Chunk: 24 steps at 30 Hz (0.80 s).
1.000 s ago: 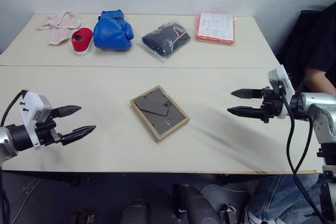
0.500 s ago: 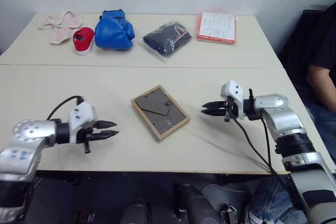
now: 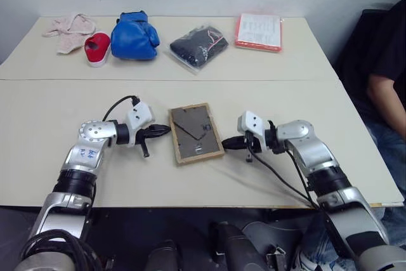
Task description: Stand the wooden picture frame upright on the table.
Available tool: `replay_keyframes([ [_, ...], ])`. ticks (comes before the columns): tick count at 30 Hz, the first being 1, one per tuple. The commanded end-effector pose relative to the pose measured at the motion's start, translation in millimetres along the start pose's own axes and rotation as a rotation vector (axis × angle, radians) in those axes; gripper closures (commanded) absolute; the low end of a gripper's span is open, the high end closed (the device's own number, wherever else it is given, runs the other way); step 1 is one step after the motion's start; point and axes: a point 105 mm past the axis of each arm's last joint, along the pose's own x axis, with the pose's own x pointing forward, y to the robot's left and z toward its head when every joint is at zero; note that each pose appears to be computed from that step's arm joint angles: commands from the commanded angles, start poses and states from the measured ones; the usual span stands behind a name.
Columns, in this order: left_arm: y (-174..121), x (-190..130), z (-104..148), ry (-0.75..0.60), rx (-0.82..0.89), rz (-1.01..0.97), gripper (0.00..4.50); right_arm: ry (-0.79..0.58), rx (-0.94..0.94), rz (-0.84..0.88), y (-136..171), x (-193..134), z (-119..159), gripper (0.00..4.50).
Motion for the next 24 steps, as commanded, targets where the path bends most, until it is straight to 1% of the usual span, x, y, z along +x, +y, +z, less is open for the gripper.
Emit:
replay_keyframes([
  [1,-0.1,-7.8,3.9,-0.031,-0.063,-0.029,4.47,-0.040,-0.018,-0.008,6.6,-6.9,17.8,4.50],
  [3,-7.7,-17.2,-5.3,0.007,-0.118,-0.080,4.47,-0.021,-0.022,-0.034,4.3,-10.3,15.2,4.50],
  [4,-9.4,-22.9,-10.4,0.026,-0.167,-0.093,4.29,-0.003,-0.039,-0.039,3.7,-12.5,13.2,4.50],
  [6,-12.7,-35.1,-17.8,0.060,-0.336,-0.123,3.84,0.037,-0.088,-0.050,0.7,-16.7,9.6,4.50],
  [7,-14.4,-39.5,-19.9,0.076,-0.461,-0.133,3.59,0.059,-0.122,-0.055,-1.6,-18.2,8.5,4.50],
  [8,-17.0,-42.4,-21.1,0.092,-0.564,-0.144,3.24,0.077,-0.148,-0.058,-3.4,-19.0,7.6,4.50],
  [10,-23.9,-44.1,-21.4,0.124,-0.673,-0.171,2.63,0.127,-0.225,-0.047,-5.8,-19.6,5.5,4.50],
  [12,-29.4,-43.5,-21.7,0.163,-0.759,-0.182,1.99,0.154,-0.261,-0.027,-6.4,-19.2,3.4,4.50],
  [14,-35.6,-39.4,-17.7,0.177,-0.865,-0.211,1.43,0.159,-0.278,-0.028,-9.7,-16.6,2.9,4.50],
  [15,-38.1,-36.5,-13.3,0.162,-0.931,-0.232,1.16,0.166,-0.295,-0.026,-10.9,-15.1,2.4,4.50],
  [16,-40.2,-33.5,-11.2,0.155,-0.983,-0.248,0.74,0.174,-0.316,-0.025,-12.3,-13.5,1.8,4.50],
  [17,-43.2,-27.4,-14.0,0.167,-1.017,-0.246,0.51,0.185,-0.342,-0.024,-13.1,-10.9,1.2,4.50],
  [18,-48.2,-20.0,-20.3,0.200,-1.053,-0.239,0.19,0.190,-0.363,-0.022,-13.7,-8.1,1.5,4.50],
  [19,-55.6,-13.2,-28.4,0.244,-1.047,-0.242,0.02,0.194,-0.378,-0.021,-14.1,-5.4,1.6,4.50],
  [20,-60.6,-9.0,-33.3,0.271,-1.040,-0.245,0.02,0.195,-0.387,-0.020,-14.4,-3.8,1.5,4.50],
  [21,-66.2,-1.4,-33.3,0.280,-1.052,-0.260,0.02,0.196,-0.396,-0.020,-15.0,-1.6,2.5,4.50],
  [24,-76.5,16.6,-23.2,0.270,-1.086,-0.309,0.02,0.194,-0.414,-0.024,-16.7,2.5,5.0,4.50],
])
